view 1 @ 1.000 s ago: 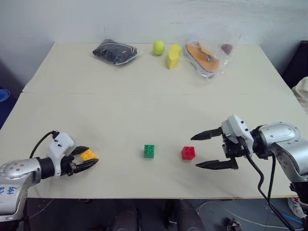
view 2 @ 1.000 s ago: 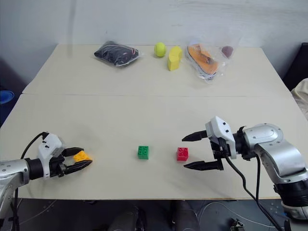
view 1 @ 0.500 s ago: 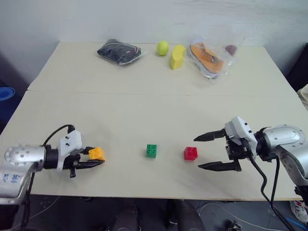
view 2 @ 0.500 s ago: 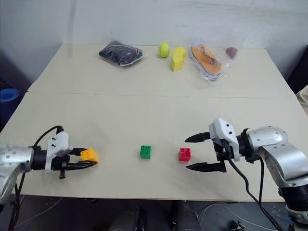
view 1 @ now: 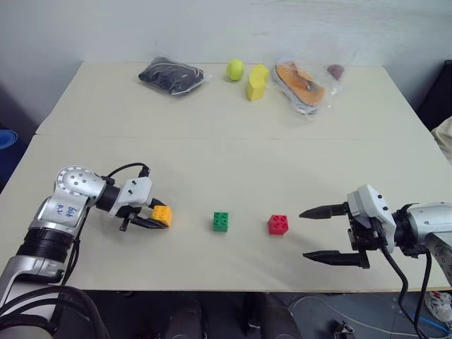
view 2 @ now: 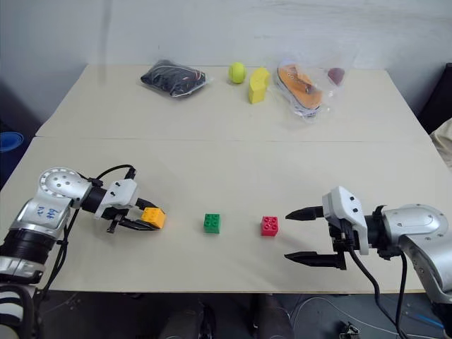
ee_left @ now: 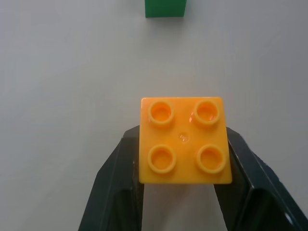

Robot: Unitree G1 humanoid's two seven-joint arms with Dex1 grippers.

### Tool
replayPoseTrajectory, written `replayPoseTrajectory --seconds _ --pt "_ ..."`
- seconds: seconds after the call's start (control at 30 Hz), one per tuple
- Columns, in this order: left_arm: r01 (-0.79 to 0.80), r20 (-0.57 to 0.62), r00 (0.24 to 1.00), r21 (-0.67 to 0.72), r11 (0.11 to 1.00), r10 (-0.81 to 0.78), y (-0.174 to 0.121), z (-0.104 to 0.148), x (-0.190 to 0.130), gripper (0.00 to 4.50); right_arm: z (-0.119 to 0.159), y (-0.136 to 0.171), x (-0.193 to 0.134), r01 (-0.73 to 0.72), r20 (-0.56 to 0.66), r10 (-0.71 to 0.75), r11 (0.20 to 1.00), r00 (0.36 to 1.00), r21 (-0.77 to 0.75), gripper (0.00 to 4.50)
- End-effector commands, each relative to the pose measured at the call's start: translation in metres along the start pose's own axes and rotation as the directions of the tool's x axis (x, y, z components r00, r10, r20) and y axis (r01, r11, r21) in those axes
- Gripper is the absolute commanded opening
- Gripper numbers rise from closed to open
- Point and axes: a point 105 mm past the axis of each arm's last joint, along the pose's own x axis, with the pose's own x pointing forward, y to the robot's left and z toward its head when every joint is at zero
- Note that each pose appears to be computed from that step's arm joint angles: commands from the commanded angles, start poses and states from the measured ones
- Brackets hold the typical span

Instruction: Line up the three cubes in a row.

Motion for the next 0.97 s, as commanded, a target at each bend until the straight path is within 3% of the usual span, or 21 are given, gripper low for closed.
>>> replayPoseTrajectory --seconds 0.03,0.2,0.5,0.63,0.7,0.97 --pt "0.006 -0.012 1.000 0.035 0.999 -0.006 0.004 0.001 0.001 1.52 0.007 0.001 -0.007 0.020 -0.007 -0.020 0.999 1.000 -0.035 4.50" --pt "0.002 -0.007 1.000 0.032 0.999 -0.002 0.008 -0.001 0.005 1.52 0.007 -0.001 -0.007 0.030 -0.007 -0.030 0.999 1.000 -0.035 4.50" --pt "-0.028 -0.014 1.000 0.005 1.000 0.028 0.002 -0.003 -0.014 4.38 0.005 -0.009 -0.007 0.046 -0.009 -0.047 0.998 0.999 -0.048 4.50" --pt "-0.135 0.011 0.991 -0.086 0.987 0.137 -0.011 0.014 -0.062 4.47 0.003 -0.016 -0.020 0.071 -0.030 -0.073 0.995 0.997 -0.064 4.50" --pt "-0.169 -0.001 0.985 -0.162 0.972 0.171 -0.033 0.022 -0.094 4.47 0.001 -0.023 -0.035 0.094 -0.056 -0.098 0.993 0.994 -0.068 4.50" --pt "-0.253 -0.016 0.966 -0.254 0.934 0.257 -0.071 0.050 -0.138 4.47 -0.016 -0.039 -0.072 0.135 -0.117 -0.135 0.991 0.984 -0.010 4.50"
